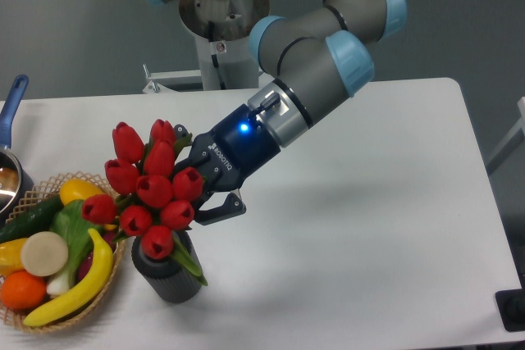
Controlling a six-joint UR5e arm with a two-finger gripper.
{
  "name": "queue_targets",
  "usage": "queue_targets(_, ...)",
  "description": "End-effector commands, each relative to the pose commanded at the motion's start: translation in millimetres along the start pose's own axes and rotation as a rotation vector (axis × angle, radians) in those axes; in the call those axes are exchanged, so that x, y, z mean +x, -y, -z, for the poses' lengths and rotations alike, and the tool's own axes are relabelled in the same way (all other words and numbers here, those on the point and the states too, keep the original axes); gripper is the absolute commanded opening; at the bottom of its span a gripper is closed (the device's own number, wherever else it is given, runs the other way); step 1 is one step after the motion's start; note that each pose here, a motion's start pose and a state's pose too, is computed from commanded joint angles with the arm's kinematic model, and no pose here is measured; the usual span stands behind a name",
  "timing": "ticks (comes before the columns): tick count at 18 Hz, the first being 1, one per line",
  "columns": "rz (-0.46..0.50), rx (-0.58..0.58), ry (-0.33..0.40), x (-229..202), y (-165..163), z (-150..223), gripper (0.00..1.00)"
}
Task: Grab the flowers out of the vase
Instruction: 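Lift the gripped tulips upward out of the grey vase, then carry the tulip bunch up and away from the vase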
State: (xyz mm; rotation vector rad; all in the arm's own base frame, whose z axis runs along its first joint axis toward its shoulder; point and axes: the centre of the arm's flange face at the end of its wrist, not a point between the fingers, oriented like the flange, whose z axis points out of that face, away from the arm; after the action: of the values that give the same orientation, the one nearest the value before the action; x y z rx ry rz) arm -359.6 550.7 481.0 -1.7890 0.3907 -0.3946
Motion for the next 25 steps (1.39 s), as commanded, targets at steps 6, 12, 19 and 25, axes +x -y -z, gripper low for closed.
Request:
queue_targets(6, 0.034, 0.01, 0.026, -6.5, 28.8, 12.8, 0.45)
queue_targets(12, 0.087, 0.014, 0.062, -14.2, 25.8, 34.7, 0.44)
queue_targets(19, 0.118, 0.023, 0.216, -44.7, 9.9, 126.8, 0.44)
queue_targets(25, 0.124, 0.027, 0.284, -58.0, -2.2, 169.6, 0.44)
